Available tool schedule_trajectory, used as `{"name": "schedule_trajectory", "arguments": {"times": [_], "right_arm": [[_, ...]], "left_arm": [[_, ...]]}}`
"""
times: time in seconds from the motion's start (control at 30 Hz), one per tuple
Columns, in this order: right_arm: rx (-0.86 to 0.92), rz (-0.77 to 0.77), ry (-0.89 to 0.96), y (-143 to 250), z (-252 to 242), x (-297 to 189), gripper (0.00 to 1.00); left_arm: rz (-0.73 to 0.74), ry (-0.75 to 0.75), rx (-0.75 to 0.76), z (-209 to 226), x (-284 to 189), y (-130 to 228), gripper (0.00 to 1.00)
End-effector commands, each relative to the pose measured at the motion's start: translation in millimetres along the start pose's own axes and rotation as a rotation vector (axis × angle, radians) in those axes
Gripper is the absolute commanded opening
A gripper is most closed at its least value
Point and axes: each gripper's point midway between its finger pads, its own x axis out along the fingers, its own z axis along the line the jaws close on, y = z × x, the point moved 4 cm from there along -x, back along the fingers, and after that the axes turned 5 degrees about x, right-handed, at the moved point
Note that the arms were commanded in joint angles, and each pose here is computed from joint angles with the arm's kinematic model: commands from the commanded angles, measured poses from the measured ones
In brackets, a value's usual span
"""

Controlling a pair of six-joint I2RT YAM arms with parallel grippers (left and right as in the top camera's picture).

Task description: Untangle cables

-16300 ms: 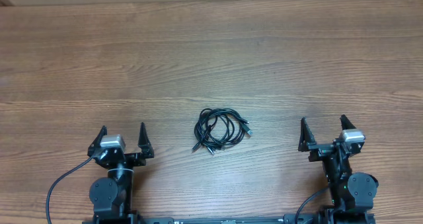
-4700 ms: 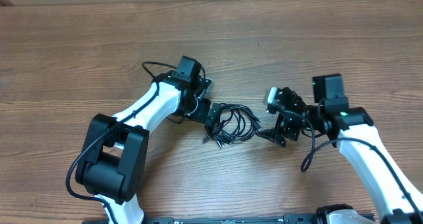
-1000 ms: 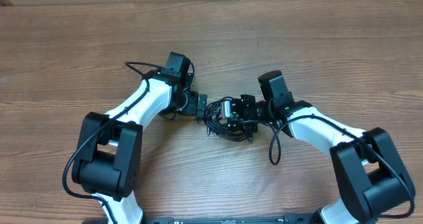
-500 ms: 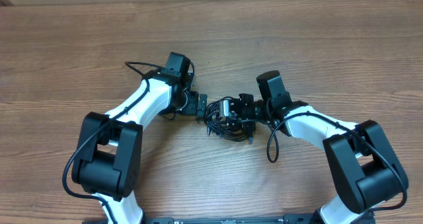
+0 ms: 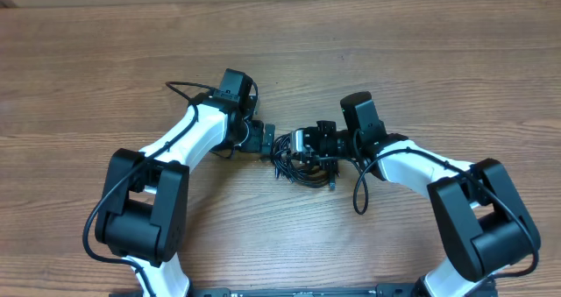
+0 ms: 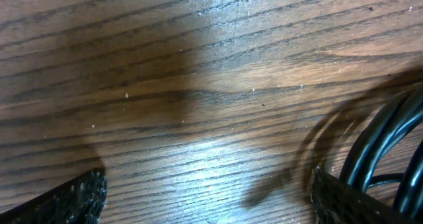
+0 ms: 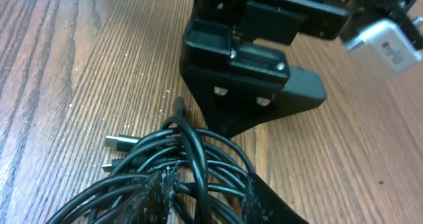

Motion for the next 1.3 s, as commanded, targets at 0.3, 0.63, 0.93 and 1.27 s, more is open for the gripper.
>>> {"name": "schedule_trajectory", "arguments": {"times": [0.3, 0.63, 0.93, 1.27], "right_arm": [[0.003, 0.004, -0.007, 4.0, -3.1, 6.9, 0.20], [0.008, 0.007, -0.011, 4.7, -2.0, 6.9, 0.20], [0.013, 0.010, -0.016, 6.8, -1.0, 8.2, 0.26], [0.014, 0.010, -0.016, 9.3, -0.9, 10.3, 0.19]], "left_arm": [[-0.033, 0.010, -0.005, -3.7, -5.7, -6.7, 1.00], [-0.032, 0.010, -0.005, -3.9, -5.7, -6.5, 1.00], [-0.033, 0.010, -0.005, -3.7, -5.7, -6.6, 1.00], [-0.036, 0.011, -0.005, -3.9, -5.9, -7.4, 1.00]]}}
